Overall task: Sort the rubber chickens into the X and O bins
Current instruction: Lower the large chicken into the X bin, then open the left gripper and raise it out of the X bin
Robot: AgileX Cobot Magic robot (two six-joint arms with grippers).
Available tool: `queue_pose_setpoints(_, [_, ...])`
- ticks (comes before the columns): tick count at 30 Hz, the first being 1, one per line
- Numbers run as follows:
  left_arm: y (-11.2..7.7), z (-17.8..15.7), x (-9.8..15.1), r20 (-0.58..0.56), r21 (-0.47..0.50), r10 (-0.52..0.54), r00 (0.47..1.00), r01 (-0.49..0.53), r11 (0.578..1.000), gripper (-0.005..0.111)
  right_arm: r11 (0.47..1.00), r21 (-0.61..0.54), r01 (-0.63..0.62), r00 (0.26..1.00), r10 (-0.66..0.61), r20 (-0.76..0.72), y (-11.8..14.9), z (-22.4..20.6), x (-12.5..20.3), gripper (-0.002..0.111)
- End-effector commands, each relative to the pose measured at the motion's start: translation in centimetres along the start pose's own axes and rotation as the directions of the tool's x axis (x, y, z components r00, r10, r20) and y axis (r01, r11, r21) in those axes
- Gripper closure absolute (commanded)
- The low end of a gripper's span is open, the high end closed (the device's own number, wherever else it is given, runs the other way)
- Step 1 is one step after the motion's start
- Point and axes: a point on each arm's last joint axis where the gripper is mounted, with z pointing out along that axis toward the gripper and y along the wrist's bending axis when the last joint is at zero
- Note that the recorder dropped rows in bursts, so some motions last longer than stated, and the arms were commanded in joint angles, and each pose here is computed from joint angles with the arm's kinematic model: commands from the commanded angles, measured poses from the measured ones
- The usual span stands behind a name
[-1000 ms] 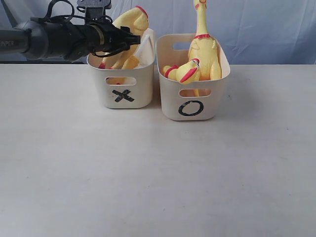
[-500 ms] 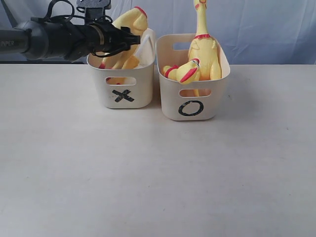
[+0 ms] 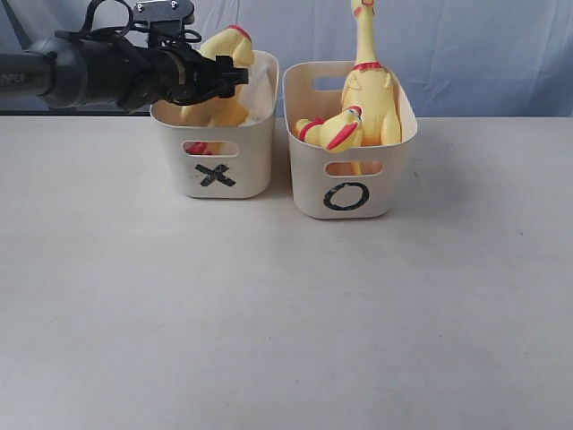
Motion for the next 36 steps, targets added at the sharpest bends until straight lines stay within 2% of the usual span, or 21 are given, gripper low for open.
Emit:
queue_pose_setpoints(1, [-0.3, -0.5, -0.8, 0.021, 0.009, -0.026, 0.999, 0.026, 1.0, 0.032, 1.0, -0.001, 0.004, 1.0, -0.004, 0.0, 0.0, 0.0, 0.1, 0.108])
queue_pose_setpoints(11, [-0.4, -0.9, -1.3, 0.035, 0.013, -0.027, 0.999, 0.027, 1.0, 0.032, 1.0, -0.001, 0.004, 1.0, -0.004, 0.0, 0.0, 0.0, 0.1, 0.108])
queue_pose_setpoints(19, [-1.6, -4.3, -4.8, 0.11, 0.037, -0.046, 0.993, 0.042, 0.998, 0.032, 1.0, 0.0, 0.004, 1.0, -0.004, 0.002, 0.0, 0.0, 0.1, 0.108])
queue_pose_setpoints(24, [-1.4, -6.8, -6.5, 0.088, -0.033, -0.044, 0.995, 0.047, 0.998, 0.032, 1.0, 0.0, 0.004, 1.0, -0.004, 0.002, 0.0, 0.0, 0.1, 0.108])
queue_pose_setpoints(28, [-0.7, -9.1, -7.3, 0.008, -0.14, 0.03, 1.0, -0.029, 0.99, 0.033, 1.0, 0.0, 0.004, 1.0, -0.004, 0.002, 0.0, 0.0, 0.1, 0.108])
queue_pose_setpoints(31, [-0.1, -11.0, -7.7, -0.07, -0.209, 0.083, 0.994, -0.096, 0.973, 0.045, 1.0, 0.0, 0.004, 1.0, -0.004, 0.002, 0.0, 0.0, 0.1, 0.108])
queue_pose_setpoints(36, [0.3, -14.2, -8.2, -0.205, -0.257, 0.129, 0.97, -0.181, 0.949, 0.083, 1.0, 0.0, 0.004, 1.0, -0.004, 0.002, 0.0, 0.0, 0.1, 0.108])
